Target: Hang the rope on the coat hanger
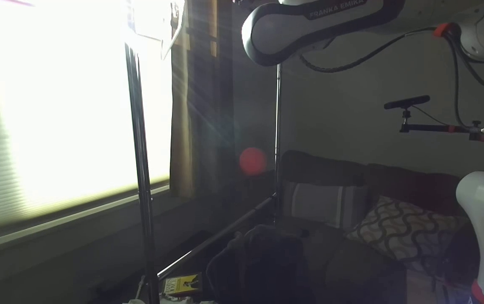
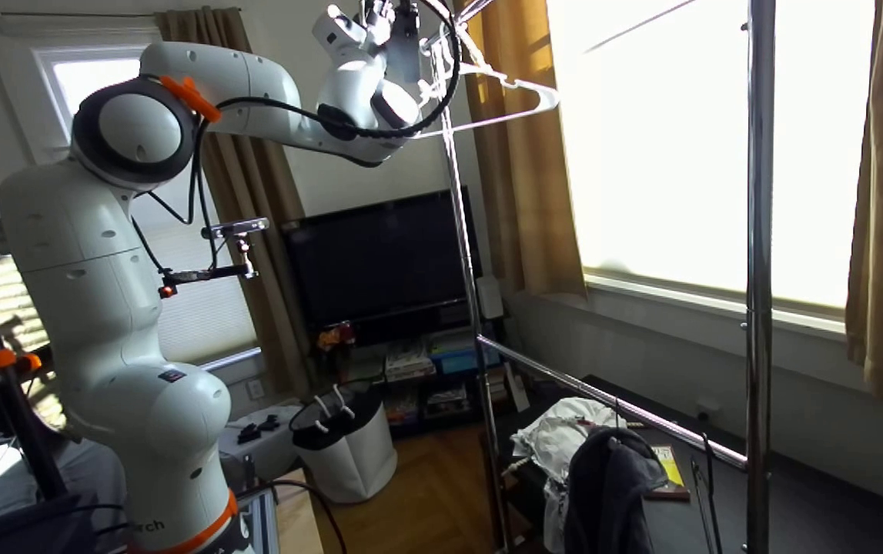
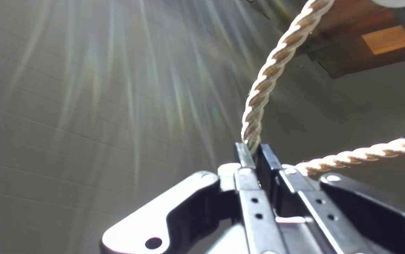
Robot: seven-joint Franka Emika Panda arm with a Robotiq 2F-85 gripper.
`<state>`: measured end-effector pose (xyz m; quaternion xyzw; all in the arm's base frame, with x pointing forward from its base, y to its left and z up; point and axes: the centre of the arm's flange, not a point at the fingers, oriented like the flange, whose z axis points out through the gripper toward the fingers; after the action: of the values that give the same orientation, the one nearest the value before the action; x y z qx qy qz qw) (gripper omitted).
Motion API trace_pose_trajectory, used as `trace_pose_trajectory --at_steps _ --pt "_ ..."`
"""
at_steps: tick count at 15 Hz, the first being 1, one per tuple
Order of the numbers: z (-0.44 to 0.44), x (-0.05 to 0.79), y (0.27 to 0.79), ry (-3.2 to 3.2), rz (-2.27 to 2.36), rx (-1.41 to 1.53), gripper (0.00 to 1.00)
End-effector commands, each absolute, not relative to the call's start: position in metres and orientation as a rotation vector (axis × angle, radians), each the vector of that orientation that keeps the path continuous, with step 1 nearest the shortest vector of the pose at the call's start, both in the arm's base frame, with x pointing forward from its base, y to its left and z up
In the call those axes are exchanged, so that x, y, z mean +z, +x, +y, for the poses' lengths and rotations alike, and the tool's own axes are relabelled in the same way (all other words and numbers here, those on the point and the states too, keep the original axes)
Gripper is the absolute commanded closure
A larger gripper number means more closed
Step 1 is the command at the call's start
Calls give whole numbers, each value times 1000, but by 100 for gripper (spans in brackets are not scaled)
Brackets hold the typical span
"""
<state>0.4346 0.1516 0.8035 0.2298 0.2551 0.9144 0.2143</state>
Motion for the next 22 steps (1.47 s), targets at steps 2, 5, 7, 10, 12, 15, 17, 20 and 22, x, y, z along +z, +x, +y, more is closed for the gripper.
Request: trace_pose_trajectory --at_steps 2,5,7,10,12,15,17,20,22 --pt "120 772 429 754 718 2580 97" --pt "106 769 429 797 728 2563 97" --pt "102 764 429 834 775 2535 97" --pt "98 752 431 905 855 2492 97" --pt "100 743 434 949 908 2480 97" --pt "104 731 438 1020 994 2457 97" --pt "103 722 442 1099 1061 2401 97" --pt "97 707 452 1249 1171 2302 97" --pt "87 697 455 1352 1244 2234 97"
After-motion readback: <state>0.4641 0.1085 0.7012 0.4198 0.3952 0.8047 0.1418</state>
